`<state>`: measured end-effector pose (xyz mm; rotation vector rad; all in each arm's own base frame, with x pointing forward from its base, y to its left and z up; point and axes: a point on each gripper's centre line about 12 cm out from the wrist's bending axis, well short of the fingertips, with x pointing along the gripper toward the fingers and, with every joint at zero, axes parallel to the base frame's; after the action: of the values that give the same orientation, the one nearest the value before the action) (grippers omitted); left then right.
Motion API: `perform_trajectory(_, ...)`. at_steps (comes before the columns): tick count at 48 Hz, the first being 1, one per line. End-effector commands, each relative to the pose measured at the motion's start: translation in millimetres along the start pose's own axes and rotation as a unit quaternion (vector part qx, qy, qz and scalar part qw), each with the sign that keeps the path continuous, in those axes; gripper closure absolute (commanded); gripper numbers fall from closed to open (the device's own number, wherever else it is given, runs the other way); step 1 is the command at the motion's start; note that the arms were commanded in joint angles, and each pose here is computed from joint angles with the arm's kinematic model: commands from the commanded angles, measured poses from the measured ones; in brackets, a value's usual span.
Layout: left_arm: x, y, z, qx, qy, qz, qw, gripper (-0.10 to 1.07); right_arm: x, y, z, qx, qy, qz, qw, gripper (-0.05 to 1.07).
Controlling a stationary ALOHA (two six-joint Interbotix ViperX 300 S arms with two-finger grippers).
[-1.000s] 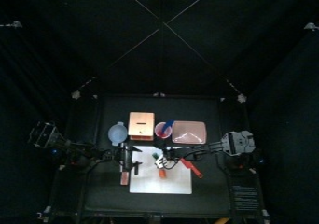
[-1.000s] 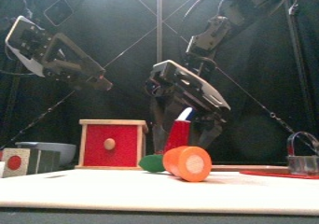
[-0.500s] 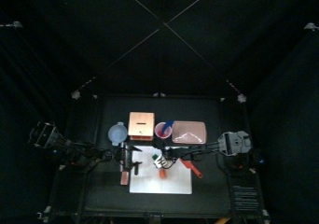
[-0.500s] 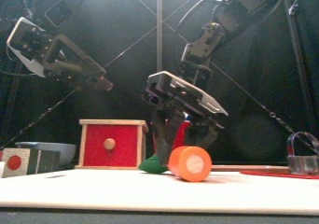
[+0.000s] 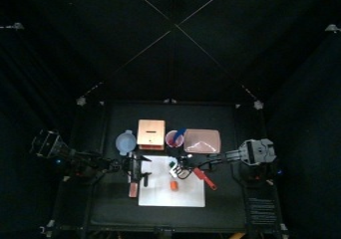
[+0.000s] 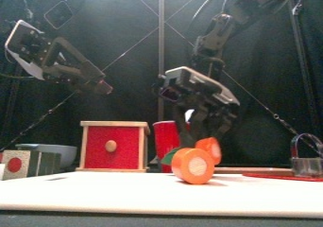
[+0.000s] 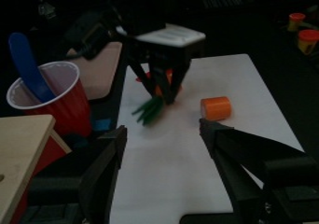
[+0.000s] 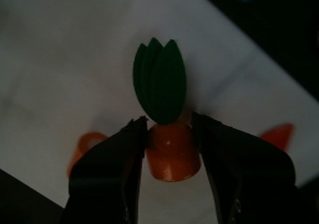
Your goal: Place carrot top onto plate
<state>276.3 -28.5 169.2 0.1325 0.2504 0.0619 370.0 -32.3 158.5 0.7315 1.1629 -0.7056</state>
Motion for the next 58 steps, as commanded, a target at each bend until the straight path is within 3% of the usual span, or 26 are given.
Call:
perform_trajectory(1,1.0,1.0,5.1,-0.003,-0.008,0.003,1.0000,0.02,-26.2,-27.8,13.6,0.028,-0.023,0.000,0.9993,0.38)
perform_trajectory(14,1.6,2.2,1.4,-0.011,0.001,0.009,0.9999,0.02,-14.3,-122.5,33.0,0.096,-0.041,-0.068,0.9922,0.38)
perform_trajectory(23,1.3,2.5,0.6,-0.022,0.004,0.014,0.9996,0.02,-1.3,-149.4,36.1,0.100,-0.059,-0.082,0.9898,0.28)
perform_trajectory(35,1.0,2.6,3.8,-0.021,-0.001,0.014,0.9997,0.02,2.1,-152.7,33.9,0.103,-0.061,-0.076,0.9899,0.00)
perform_trajectory(43,0.8,2.7,4.1,-0.020,-0.002,0.014,0.9997,0.02,-16.5,-146.9,30.3,0.093,-0.078,-0.065,0.9905,-0.01)
perform_trajectory(51,4.3,0.9,11.7,-0.006,-0.016,0.005,0.9998,0.02,-60.1,-110.5,14.9,0.040,-0.128,0.007,0.9909,-0.01)
perform_trajectory(58,4.7,0.6,12.7,-0.003,-0.018,0.002,0.9998,0.02,-87.0,-84.4,-7.2,-0.008,-0.169,0.090,0.9815,-0.01)
